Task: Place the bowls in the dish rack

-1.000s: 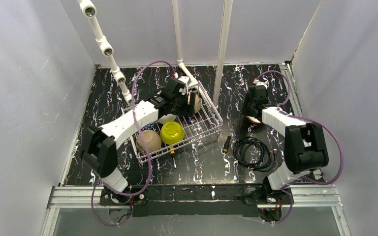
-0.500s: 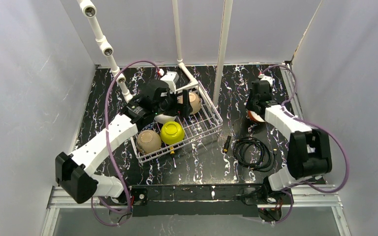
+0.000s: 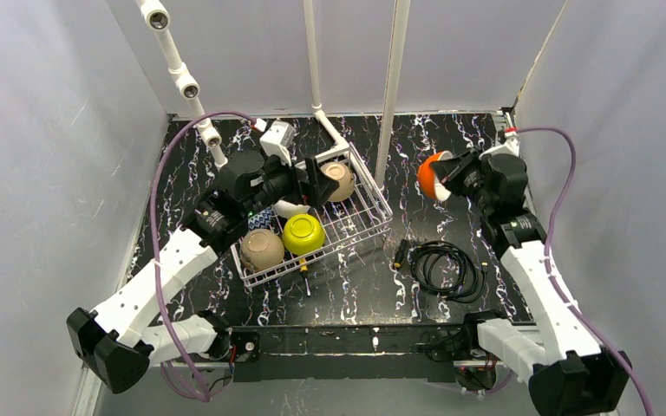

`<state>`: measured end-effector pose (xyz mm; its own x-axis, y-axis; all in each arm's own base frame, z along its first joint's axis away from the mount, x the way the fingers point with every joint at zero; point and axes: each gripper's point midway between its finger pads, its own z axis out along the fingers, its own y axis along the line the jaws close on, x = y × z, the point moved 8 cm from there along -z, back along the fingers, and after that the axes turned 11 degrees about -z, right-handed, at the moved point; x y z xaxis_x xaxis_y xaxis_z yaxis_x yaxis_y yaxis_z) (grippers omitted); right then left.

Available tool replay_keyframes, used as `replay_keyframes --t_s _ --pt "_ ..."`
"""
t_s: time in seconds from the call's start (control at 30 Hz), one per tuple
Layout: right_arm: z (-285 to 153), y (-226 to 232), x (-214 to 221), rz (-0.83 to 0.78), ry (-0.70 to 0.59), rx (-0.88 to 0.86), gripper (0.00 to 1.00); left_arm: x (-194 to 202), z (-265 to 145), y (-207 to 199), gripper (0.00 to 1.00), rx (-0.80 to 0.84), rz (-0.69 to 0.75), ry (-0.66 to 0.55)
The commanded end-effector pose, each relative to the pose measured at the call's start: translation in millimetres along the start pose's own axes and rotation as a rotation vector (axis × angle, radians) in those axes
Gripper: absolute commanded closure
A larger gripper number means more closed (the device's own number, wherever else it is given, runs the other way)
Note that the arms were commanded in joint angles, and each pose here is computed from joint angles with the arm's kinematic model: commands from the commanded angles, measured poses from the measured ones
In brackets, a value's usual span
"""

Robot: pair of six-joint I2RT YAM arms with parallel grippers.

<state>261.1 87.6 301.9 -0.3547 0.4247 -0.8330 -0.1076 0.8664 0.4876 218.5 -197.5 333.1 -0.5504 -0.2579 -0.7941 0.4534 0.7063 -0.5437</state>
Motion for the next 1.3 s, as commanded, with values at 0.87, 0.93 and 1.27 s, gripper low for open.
replay_keyframes --t_s 0.87,0.93,1.27 --pt "-28.7 95.5 1.8 0.93 0.266 -0.489 0.99 47.5 80.1 -52.4 0.02 0.26 0.187 0.009" --pt "-26.7 95.0 3.5 0.946 0.279 -0.471 0.99 47.5 81.6 -55.0 0.02 0.272 0.174 0.018" --pt "-10.1 87.9 9.7 1.001 0.253 -0.292 0.99 50.5 92.0 -53.8 0.07 0.077 0.265 -0.058"
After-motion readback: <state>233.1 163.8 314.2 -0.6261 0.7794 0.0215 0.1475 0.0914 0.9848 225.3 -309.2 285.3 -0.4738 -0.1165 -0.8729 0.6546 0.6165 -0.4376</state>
